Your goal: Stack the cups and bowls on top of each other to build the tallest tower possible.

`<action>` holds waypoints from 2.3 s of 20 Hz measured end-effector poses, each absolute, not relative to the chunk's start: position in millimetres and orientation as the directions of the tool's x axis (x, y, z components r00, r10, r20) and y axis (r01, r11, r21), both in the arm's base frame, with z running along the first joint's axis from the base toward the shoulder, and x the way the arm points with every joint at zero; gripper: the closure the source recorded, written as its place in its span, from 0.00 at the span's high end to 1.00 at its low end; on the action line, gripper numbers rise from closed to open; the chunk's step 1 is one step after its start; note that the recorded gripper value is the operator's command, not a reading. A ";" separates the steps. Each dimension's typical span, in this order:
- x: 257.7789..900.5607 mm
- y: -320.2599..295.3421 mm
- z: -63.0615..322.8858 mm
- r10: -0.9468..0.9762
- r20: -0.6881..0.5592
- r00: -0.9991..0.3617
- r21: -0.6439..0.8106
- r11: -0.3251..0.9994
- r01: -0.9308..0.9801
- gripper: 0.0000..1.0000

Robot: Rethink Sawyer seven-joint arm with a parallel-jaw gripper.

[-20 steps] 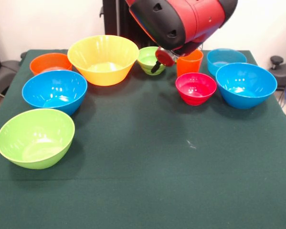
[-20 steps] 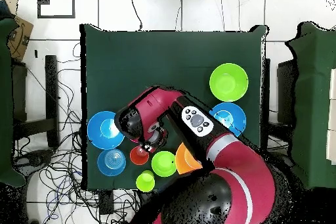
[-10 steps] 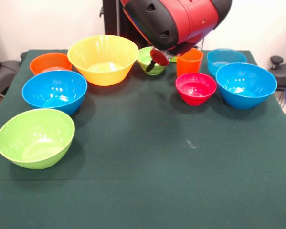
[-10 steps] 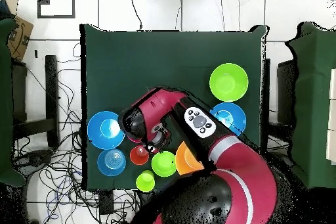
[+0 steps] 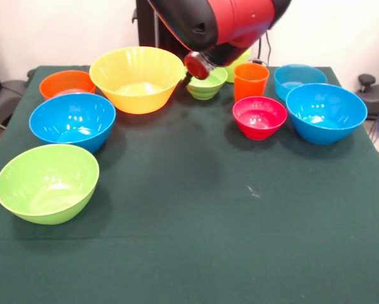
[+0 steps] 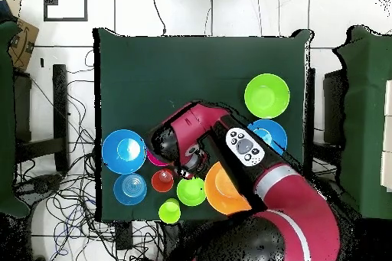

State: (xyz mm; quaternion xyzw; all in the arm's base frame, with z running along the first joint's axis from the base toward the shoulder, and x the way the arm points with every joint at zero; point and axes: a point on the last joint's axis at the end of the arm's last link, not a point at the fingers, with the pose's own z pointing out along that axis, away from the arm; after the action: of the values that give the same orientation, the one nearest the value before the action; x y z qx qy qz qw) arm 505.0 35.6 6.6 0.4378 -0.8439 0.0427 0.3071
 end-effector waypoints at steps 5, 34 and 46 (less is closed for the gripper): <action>506.7 24.6 9.6 -0.699 0.562 -0.442 0.185 0.627 -0.757 1.00; 449.1 -33.1 23.1 -0.695 0.540 -0.476 0.220 0.662 -0.717 1.00; 460.1 -13.3 11.4 -0.751 0.381 -0.540 0.184 0.634 -0.751 1.00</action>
State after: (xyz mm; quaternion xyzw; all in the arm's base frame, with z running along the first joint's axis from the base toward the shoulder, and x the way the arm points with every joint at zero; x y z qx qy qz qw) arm 460.1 -13.3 11.4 0.4279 -0.8775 0.0009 0.2164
